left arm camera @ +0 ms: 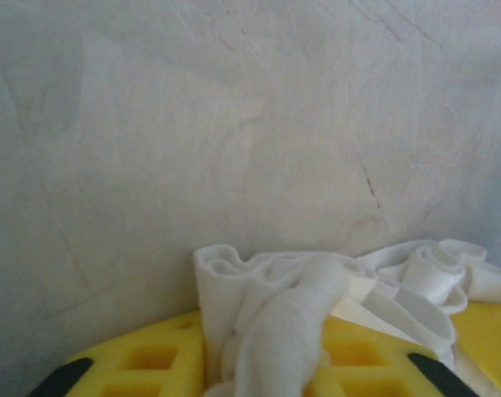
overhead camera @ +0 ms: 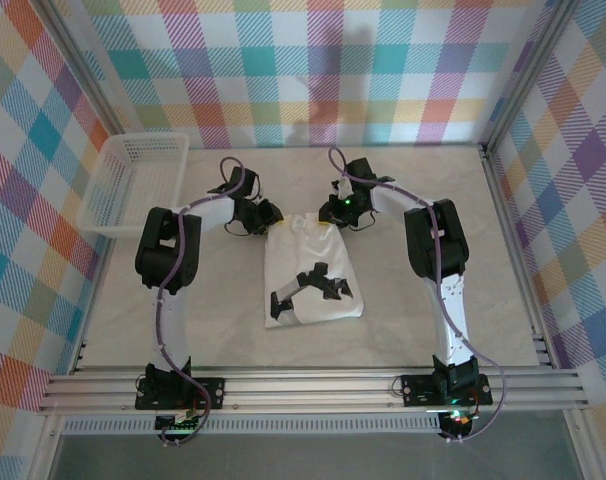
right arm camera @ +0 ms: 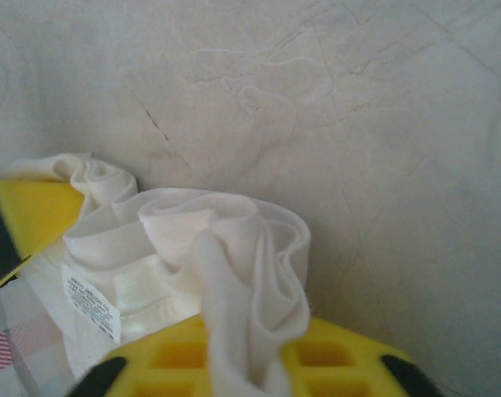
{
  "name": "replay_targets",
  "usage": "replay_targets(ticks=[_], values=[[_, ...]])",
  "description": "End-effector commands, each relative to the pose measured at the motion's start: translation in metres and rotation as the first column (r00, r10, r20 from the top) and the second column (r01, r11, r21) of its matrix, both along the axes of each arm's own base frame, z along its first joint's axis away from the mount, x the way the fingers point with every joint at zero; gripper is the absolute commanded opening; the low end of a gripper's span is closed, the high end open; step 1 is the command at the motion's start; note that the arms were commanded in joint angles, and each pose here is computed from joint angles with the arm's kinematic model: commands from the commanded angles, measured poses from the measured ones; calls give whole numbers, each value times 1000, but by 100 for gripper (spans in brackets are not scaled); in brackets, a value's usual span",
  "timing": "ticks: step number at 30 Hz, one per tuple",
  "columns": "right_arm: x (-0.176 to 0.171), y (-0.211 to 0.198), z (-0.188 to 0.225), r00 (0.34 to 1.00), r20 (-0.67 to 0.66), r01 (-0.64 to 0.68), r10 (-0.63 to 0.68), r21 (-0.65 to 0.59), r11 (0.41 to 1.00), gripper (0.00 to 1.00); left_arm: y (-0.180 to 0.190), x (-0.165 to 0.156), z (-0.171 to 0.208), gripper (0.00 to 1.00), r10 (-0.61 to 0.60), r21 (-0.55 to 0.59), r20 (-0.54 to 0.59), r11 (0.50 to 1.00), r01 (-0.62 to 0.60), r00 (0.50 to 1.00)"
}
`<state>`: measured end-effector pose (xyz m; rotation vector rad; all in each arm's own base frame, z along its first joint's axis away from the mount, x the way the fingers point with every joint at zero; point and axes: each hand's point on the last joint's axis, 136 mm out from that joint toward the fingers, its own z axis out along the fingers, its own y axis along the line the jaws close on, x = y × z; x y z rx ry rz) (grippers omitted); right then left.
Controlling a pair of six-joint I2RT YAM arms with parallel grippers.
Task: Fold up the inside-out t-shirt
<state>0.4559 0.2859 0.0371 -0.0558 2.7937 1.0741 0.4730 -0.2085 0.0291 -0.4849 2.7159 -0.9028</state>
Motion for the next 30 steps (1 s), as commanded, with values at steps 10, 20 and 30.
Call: replay_targets(ticks=[10,20,30], values=[[26,18,247,896,443,-134,25,216,967,0,22,37,259,0,52,-276,450,958,83,892],[-48,3,235,763,642,-293,75,240,925,0,24,-90,222,0,-15,-163,377,983,82,926],[-144,-12,101,949,279,-228,148,280,933,1,11,-188,71,0,-121,-48,18,991,122,992]])
